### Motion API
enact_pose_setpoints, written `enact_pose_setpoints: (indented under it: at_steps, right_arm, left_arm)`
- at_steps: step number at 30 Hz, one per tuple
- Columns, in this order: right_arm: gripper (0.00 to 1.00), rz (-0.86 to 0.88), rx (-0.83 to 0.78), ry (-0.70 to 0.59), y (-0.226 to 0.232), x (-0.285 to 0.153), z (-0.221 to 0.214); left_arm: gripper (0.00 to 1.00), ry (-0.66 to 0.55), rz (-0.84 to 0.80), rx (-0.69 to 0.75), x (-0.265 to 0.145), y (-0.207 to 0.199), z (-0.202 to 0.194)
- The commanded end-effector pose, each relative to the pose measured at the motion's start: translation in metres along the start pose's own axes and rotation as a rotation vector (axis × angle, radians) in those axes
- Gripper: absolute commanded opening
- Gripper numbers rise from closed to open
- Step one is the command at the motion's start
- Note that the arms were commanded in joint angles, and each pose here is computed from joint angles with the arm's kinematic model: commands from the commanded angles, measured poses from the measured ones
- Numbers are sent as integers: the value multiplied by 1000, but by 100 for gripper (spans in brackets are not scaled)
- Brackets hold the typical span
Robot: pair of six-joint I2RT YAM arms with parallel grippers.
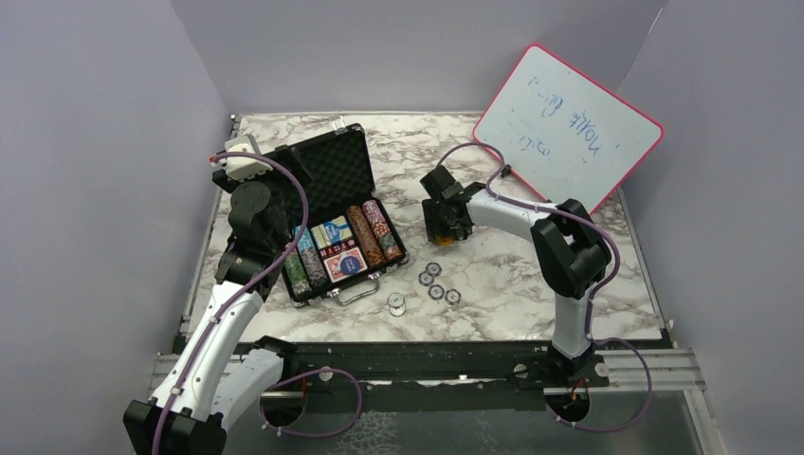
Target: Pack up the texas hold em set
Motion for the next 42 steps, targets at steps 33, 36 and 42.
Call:
enact_pose_setpoints:
  at_steps: [33, 36, 42]
  right_arm:
    - [44, 430, -167, -216, 186, -85, 3]
    - [44, 453, -196, -216, 210, -78, -3]
    - [45, 471, -217, -212, 234, -56, -11]
  left_arm:
    - [97, -61, 71, -29, -7, 11, 7]
    - [97, -67, 79, -33, -8, 12, 8]
    - [97, -67, 86, -33, -7, 13, 8]
Point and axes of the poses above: each gripper's point midway between its finger pads, its own x axis out along the fingers, its own y axis along the line the jaws close on, z = x × y, the point moved 9 cm from there along -x, back along the fingers, and after that the axes turned 15 degrees about x, right-handed, at the moved point
